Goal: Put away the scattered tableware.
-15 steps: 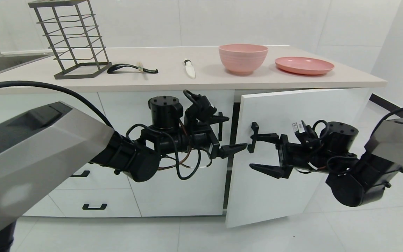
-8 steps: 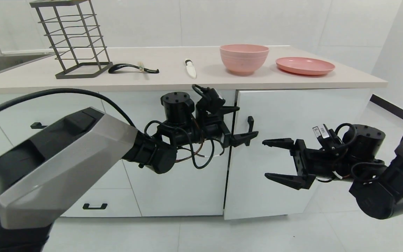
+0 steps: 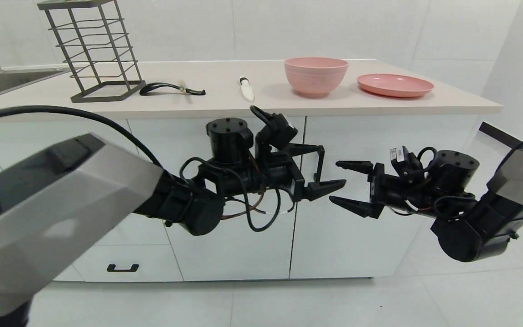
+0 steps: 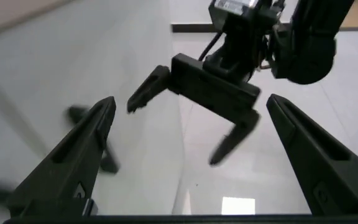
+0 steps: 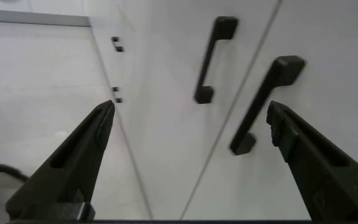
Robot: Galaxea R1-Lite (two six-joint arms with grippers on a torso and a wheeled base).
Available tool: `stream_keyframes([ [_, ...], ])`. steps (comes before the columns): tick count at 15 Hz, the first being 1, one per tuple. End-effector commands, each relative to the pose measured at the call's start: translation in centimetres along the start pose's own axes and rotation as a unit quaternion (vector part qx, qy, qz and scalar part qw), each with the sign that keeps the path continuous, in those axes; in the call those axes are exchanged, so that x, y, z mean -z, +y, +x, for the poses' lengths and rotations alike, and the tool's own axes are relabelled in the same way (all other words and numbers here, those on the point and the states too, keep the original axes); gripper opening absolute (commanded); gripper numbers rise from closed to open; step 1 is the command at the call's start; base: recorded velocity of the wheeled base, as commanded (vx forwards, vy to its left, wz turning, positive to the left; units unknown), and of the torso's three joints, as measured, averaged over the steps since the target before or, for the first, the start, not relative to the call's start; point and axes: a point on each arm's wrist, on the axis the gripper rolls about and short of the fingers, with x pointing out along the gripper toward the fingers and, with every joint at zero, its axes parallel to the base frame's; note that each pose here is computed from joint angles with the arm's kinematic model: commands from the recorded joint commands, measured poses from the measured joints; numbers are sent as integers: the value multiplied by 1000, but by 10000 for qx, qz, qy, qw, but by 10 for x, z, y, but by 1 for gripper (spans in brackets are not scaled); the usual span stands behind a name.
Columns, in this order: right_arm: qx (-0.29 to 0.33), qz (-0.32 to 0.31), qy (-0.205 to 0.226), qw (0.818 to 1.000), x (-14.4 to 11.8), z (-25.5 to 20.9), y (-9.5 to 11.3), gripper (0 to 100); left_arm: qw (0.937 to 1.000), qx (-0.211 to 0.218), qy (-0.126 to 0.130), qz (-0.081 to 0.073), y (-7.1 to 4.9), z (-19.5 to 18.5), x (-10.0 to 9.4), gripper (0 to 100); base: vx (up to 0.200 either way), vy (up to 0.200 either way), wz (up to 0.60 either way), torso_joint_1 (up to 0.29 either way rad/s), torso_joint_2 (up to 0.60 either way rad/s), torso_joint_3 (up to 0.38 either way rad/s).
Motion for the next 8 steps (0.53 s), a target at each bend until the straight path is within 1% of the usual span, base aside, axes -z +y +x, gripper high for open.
stream_keyframes([
  [1, 57, 26, 10, 10000, 25, 20, -14, 100, 9998, -162, -48, 61, -25, -33, -35, 100, 0, 0, 0, 0, 0, 0],
  [2, 22, 8, -13, 10000, 29, 27, -16, 100, 9994, -339, 22, 30, -30, -40, -36, 100, 0, 0, 0, 0, 0, 0],
  [3, 19, -14, -40, 10000, 32, 33, -19, 100, 9988, -483, 104, 45, -32, -47, -35, 100, 0, 0, 0, 0, 0, 0],
  [4, 313, 1, 14, 9995, 36, 36, -23, 100, 9979, -602, 191, 161, -34, -54, -33, 100, 0, 0, 0, 0, 0, 0],
  [5, 427, 26, 27, 9991, 40, 39, -27, 100, 9965, -739, 292, 257, -34, -59, -30, 100, 0, 0, 0, 0, 0, 0],
  [6, 361, 13, 7, 9993, 45, 42, -29, 100, 9960, -767, 352, 283, -35, -61, -26, 100, 0, 0, 0, 0, 0, 0],
  [8, 197, 66, 9, 9998, 54, 55, -22, 100, 9959, -763, 372, 300, -36, -61, -24, 100, 0, 0, 0, 0, 0, 0],
])
